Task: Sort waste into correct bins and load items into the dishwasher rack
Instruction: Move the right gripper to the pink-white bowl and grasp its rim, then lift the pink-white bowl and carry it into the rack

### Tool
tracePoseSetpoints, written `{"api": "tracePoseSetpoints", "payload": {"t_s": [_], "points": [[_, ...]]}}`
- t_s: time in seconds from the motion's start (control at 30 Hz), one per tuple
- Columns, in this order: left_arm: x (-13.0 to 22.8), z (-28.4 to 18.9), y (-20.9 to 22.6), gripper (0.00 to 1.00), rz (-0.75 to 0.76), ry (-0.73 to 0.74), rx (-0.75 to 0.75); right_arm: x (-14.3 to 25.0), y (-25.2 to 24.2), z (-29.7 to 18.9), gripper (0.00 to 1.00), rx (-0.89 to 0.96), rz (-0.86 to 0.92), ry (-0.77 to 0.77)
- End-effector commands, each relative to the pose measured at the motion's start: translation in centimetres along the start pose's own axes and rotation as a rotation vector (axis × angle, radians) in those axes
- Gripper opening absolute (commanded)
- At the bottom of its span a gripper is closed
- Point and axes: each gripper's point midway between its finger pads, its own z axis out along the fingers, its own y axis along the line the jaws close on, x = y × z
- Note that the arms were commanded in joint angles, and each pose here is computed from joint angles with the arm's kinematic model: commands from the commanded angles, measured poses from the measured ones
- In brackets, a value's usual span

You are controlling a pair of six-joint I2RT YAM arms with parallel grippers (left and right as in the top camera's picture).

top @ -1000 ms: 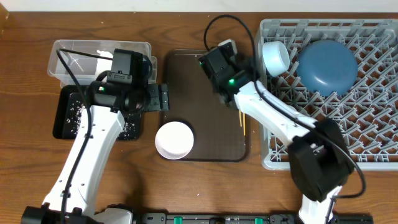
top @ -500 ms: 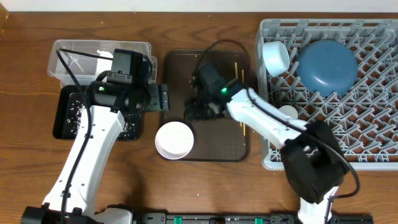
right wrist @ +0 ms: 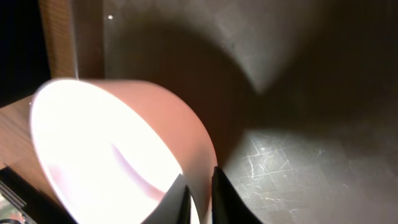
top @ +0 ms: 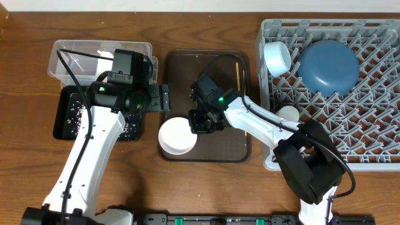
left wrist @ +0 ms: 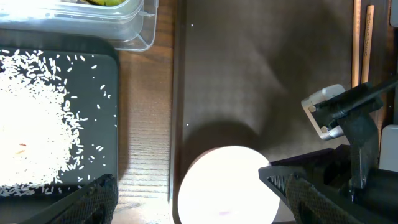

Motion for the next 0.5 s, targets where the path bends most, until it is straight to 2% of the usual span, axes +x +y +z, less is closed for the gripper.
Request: {"api": "tracePoseSetpoints", "payload": {"t_s": [0.0,0.23,0.37,0.47], "points": [[-0.6,-0.7,0.1,0.89,0.005,-0.028,-0.008,0.7,0.0,0.8,0.02,0.004,0.012,0.025],[-0.6,-0.7,0.1,0.89,0.005,-0.028,-0.008,-0.5,-0.8,-0.6,0.01,0.005,0.035,-0.011],[-0.6,-0.7,0.1,0.89,0.005,-0.028,-0.008,-3.5,-3.0,-5.7,0.01,0.039,0.054,-0.144],[-0.6,-0.7,0.1,0.89,0.005,-0.028,-0.008,-5.8,-7.0,-12.0,0.01,0.180,0.116,-0.321]]}}
